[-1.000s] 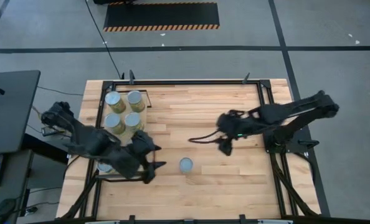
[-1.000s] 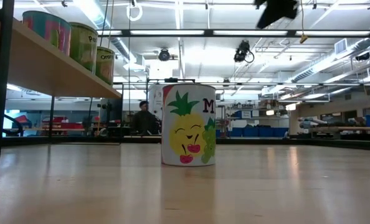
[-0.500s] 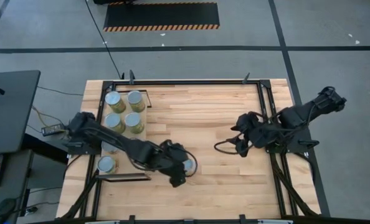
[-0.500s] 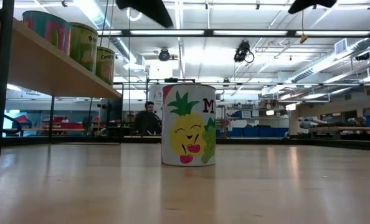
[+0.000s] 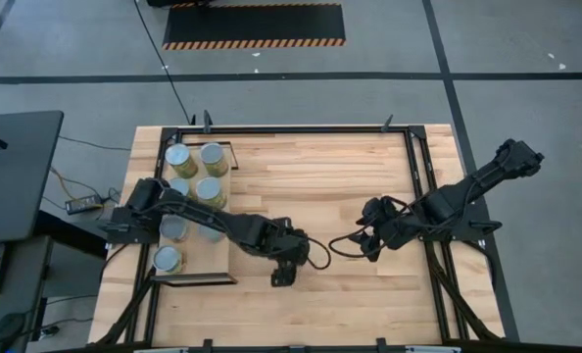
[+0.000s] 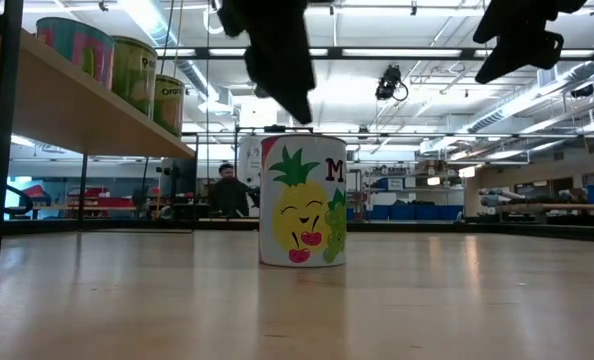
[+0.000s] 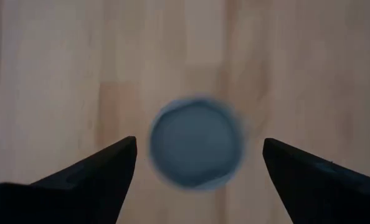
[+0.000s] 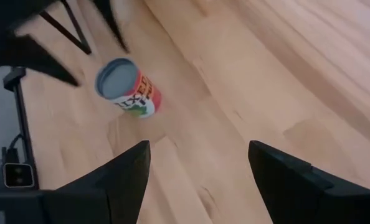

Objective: Pick and place cans onto a shelf
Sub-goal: Put the canned mixed fruits on the shelf

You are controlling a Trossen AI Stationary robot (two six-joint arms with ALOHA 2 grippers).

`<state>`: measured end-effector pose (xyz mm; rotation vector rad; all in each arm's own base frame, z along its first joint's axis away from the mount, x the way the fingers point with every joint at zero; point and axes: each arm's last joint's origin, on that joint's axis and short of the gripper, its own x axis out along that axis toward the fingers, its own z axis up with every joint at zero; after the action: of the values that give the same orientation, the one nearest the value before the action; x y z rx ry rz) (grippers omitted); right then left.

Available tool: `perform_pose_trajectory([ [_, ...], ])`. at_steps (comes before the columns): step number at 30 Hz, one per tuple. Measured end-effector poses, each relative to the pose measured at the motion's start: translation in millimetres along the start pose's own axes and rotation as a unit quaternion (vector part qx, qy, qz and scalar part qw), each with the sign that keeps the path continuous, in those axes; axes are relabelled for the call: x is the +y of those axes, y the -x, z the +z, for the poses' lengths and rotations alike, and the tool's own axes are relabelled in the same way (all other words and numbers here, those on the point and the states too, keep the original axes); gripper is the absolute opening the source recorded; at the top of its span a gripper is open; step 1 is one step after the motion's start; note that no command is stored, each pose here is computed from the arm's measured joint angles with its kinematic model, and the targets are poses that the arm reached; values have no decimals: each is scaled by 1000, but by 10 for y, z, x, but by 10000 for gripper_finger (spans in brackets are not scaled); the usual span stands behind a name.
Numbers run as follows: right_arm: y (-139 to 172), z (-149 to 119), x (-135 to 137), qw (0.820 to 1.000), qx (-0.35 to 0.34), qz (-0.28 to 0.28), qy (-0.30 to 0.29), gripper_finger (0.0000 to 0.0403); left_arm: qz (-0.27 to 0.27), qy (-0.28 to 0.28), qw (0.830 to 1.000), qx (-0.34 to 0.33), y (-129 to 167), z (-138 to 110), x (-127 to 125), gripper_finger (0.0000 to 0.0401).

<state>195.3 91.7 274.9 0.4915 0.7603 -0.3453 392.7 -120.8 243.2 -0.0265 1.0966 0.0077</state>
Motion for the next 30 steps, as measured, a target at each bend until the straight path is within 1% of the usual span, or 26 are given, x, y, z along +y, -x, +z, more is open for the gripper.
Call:
perform_pose_trajectory([
  [2, -38, -21, 1, 1000, -5, 7, -3, 277, 2, -11, 999, 32, -57, -40, 61, 356],
  [5, -60, -32, -9, 1000, -6, 7, -3, 277, -18, -16, 999, 45, -139, -41, 86, 356],
  [8, -63, -20, -9, 1000, -8, 8, -7, 277, -44, -4, 999, 28, -149, -3, 37, 356],
  [11, -56, -10, 0, 1000, -12, 13, -10, 277, -52, -9, 998, 28, -161, -17, -17, 356],
  [13, -56, -8, 3, 1000, -13, 15, -11, 277, -47, -10, 999, 17, -155, -6, -49, 356],
  [18, -54, 3, 18, 999, -18, 22, -15, 277, -13, -2, 1000, 5, -147, 0, -52, 356],
  [23, -53, 7, 22, 999, -19, 24, -16, 277, -18, 14, 1000, -12, -77, 78, -64, 356],
  [26, -53, 8, 24, 999, -19, 25, -16, 277, -18, 18, 1000, -10, -73, 74, -75, 356],
  [28, -52, 9, 24, 999, -20, 25, -17, 277, -28, 24, 999, -7, -72, 71, -83, 355],
  [30, -53, 9, 24, 999, -20, 25, -17, 277, -28, 26, 999, -9, -72, 75, -84, 347],
])
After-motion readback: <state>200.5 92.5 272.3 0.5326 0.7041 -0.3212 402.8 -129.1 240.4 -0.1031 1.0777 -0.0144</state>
